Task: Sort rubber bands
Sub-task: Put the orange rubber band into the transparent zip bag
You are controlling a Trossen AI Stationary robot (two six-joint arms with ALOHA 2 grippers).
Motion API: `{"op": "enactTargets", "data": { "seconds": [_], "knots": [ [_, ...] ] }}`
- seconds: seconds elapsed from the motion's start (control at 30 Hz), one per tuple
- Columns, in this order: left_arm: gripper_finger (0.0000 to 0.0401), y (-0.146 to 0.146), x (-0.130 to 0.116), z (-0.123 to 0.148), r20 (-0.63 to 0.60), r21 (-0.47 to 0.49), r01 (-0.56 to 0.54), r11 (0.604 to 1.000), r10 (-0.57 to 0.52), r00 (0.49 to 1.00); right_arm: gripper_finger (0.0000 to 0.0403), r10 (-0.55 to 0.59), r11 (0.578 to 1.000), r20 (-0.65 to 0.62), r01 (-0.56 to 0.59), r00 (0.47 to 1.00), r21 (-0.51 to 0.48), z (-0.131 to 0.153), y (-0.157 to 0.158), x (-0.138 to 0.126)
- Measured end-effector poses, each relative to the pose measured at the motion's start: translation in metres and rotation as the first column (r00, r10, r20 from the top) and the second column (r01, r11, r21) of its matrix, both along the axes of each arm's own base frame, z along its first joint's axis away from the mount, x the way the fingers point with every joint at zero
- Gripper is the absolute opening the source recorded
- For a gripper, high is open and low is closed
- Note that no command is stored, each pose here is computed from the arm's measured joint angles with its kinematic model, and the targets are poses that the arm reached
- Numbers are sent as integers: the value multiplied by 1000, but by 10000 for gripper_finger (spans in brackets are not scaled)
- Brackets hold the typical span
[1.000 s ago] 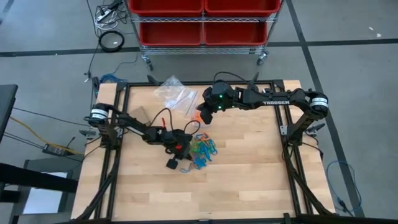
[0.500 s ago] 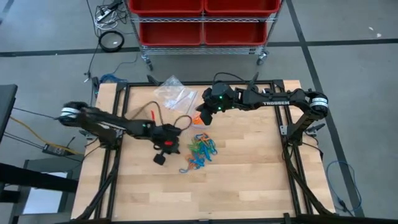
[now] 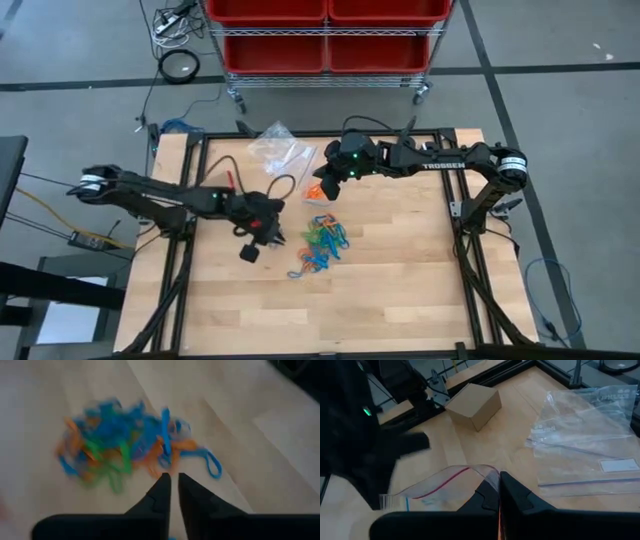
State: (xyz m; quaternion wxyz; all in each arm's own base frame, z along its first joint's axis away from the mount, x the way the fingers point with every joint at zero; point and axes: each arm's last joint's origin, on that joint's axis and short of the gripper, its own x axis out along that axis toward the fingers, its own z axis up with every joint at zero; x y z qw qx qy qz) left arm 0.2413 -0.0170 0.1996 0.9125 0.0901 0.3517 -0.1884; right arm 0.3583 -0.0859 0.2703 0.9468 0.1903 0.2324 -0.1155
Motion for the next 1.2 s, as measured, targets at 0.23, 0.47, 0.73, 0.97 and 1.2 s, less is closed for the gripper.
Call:
{"op": "enactTargets", "data": {
  "seconds": [0.23,0.47,0.73,0.97,1.2],
  "knots": [
    [163,-1,25,-37,-65,-2,1,1000,-1,998,0,12,1000,-2,-12,1000,5,0,1,0],
    [189,-1,42,-80,-127,54,-9,999,16,992,0,26,1000,-6,-26,1000,-2,-1,1,0],
    [151,-2,59,-95,-27,32,-8,999,9,1000,0,31,1000,-12,-31,999,-4,-1,2,0],
    [43,-5,56,-96,-51,-2,37,999,-37,998,0,31,999,-15,-31,999,-4,-1,2,0],
    [5,-7,45,-85,-108,-13,63,998,-64,992,0,34,999,-15,-35,999,-3,-1,2,0]
  ]
}}
